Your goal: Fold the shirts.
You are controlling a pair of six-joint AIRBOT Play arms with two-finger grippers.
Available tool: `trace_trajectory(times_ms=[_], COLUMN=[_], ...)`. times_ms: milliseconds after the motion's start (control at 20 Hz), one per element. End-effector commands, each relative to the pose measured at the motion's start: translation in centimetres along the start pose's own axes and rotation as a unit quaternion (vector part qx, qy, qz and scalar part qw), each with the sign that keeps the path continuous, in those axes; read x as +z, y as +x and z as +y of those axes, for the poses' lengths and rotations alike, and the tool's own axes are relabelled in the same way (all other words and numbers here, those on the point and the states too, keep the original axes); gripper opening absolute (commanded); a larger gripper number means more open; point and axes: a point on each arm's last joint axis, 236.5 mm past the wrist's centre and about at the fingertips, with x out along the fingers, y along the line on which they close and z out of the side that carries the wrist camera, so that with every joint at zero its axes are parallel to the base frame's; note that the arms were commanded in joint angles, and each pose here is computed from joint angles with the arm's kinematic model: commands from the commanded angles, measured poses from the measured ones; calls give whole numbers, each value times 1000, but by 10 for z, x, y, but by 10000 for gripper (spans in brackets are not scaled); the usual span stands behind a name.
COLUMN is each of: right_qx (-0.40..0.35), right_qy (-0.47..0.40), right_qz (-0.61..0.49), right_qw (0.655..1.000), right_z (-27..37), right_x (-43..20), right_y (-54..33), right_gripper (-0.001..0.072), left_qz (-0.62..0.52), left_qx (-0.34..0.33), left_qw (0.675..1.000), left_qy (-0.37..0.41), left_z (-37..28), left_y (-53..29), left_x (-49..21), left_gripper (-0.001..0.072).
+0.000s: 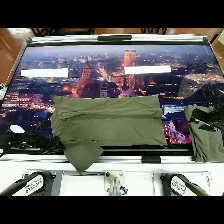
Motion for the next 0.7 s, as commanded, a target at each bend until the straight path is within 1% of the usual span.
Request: trace_trajectory(times_ms=[0, 50, 250, 300, 450, 650], right_qx=[81, 109, 181, 185, 163, 152], right_qy=[-29, -29, -2, -1, 0, 7], right_qz=[34, 48, 79, 87, 108, 97], right_qw=[996, 992, 980, 979, 981, 984], right_z=[35, 47, 76, 77, 65, 61], right_x=[-17, -25, -54, -62, -80, -77], right_y=[20, 30, 70, 79, 96, 105], right_gripper=[650, 650, 649, 649, 648, 638], left_qz=[-3, -3, -3, -3, 4, 6], left_qx=[-11, -13, -13, -13, -16, -17], left_qw=[1000, 1000, 1000, 1000, 1000, 1000], left_qy=[7, 6, 7, 7, 7, 8], left_z=[-10, -11, -12, -12, -13, -14], left_y=[5, 4, 4, 4, 4, 3], left_x=[3, 3, 3, 3, 0, -1], left_gripper=[33, 33, 33, 33, 33, 33])
